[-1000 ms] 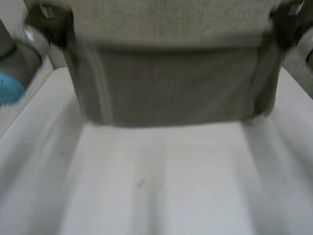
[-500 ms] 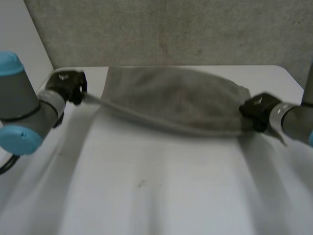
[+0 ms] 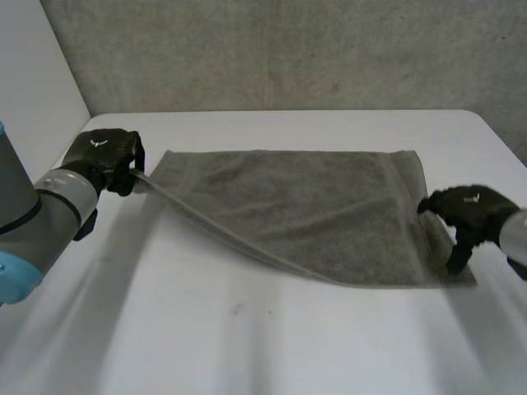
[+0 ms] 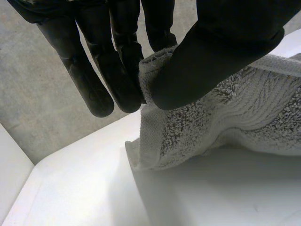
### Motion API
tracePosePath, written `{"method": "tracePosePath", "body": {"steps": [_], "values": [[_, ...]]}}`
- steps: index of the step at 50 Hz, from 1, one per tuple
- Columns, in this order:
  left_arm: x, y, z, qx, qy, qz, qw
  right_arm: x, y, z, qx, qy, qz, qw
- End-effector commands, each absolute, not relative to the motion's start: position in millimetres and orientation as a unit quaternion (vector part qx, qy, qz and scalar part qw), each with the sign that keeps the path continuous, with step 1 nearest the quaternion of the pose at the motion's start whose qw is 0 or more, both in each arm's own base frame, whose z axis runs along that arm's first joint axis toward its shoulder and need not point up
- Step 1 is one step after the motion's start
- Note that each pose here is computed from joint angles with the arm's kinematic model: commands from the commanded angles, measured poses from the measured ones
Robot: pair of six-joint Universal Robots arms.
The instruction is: Fold the towel.
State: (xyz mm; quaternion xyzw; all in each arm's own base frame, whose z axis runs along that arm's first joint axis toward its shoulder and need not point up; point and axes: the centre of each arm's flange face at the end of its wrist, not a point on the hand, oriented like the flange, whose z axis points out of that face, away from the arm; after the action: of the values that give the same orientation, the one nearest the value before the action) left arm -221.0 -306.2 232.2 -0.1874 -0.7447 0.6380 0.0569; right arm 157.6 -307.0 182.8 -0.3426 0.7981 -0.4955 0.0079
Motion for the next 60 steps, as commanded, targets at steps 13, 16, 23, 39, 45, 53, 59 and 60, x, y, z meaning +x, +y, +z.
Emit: {"method": "tracePosePath", "body": {"steps": [13, 16, 23, 39, 45, 53, 59, 60], "values": [[-214.7, -300.4, 216.2, -0.184, -0.758, 0.623, 0.053, 129.2, -294.6, 117.8, -0.406, 0.765, -0.500, 0.012], [-214.7, -300.4, 216.2, -0.184, -0.758, 0.623, 0.053, 128.4, -299.3, 115.4, -0.409, 0.756, -0.511, 0.003], [-214.9, -301.1, 215.8, -0.183, -0.755, 0.627, 0.053, 129.8, -303.9, 112.4, -0.414, 0.747, -0.520, 0.001], [-215.7, -300.2, 214.1, -0.184, -0.754, 0.628, 0.054, 128.5, -318.7, 115.0, -0.416, 0.739, -0.530, -0.011], [-215.7, -300.1, 214.1, -0.185, -0.754, 0.628, 0.054, 130.4, -324.1, 116.5, -0.418, 0.734, -0.535, -0.012], [-216.6, -299.3, 214.0, -0.185, -0.754, 0.628, 0.055, 136.6, -328.9, 119.8, -0.426, 0.724, -0.543, -0.012], [-216.4, -298.5, 211.9, -0.186, -0.756, 0.625, 0.055, 142.0, -333.1, 119.9, -0.433, 0.717, -0.546, -0.011], [-216.1, -298.9, 211.4, -0.186, -0.757, 0.625, 0.055, 142.0, -333.1, 119.9, -0.433, 0.717, -0.546, -0.011]]}}
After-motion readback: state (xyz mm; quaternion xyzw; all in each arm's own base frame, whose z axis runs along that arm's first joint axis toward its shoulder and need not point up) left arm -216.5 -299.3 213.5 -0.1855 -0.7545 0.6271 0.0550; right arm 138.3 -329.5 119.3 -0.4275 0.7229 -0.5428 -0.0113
